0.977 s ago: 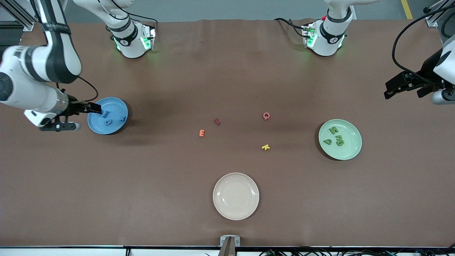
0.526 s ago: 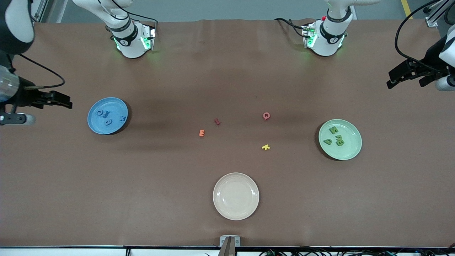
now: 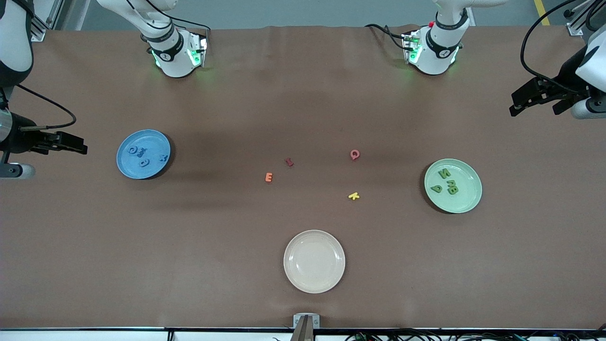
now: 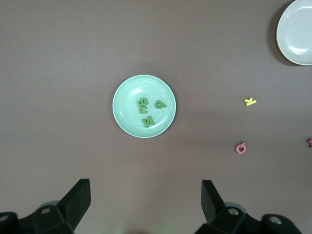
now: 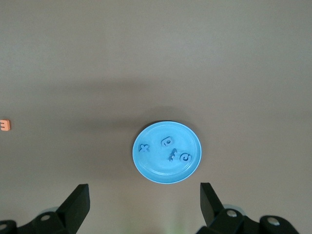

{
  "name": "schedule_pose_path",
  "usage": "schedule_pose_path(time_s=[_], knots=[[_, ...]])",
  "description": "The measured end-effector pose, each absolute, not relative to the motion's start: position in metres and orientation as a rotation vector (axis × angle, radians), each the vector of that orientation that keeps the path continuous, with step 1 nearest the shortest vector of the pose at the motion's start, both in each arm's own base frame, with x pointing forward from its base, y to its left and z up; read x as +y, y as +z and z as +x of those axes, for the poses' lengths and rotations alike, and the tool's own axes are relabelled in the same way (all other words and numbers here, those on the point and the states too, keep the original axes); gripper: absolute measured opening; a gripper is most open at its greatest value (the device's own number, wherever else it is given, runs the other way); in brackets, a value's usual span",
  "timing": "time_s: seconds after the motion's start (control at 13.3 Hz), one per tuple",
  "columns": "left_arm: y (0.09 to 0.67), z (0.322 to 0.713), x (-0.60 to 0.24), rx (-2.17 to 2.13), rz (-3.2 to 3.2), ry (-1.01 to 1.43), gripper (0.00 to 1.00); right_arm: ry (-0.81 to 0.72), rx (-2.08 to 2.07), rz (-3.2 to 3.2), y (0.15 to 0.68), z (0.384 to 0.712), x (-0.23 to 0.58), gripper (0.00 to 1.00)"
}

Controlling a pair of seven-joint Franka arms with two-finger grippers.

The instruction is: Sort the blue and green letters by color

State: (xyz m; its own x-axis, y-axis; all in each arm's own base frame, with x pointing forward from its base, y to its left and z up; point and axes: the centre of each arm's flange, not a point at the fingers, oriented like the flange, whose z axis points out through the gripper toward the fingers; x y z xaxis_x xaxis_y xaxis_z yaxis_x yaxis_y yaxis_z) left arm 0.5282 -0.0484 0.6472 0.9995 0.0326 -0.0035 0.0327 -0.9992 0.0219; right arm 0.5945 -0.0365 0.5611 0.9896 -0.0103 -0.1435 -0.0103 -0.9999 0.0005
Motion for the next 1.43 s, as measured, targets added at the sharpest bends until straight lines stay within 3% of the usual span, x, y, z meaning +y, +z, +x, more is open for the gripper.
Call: schedule_pose_path(time_s=[0.68, 1.43], knots=[[0.644, 0.528, -0.051, 0.044, 3.120, -0.015, 1.00, 0.241, 0.056, -3.126, 0.572, 0.589, -0.052, 1.00], [0.643, 0.529, -0.053, 0.037, 3.120, -0.017, 1.00, 0.223, 0.024, -3.102, 0.604, 0.552, -0.036, 1.00]])
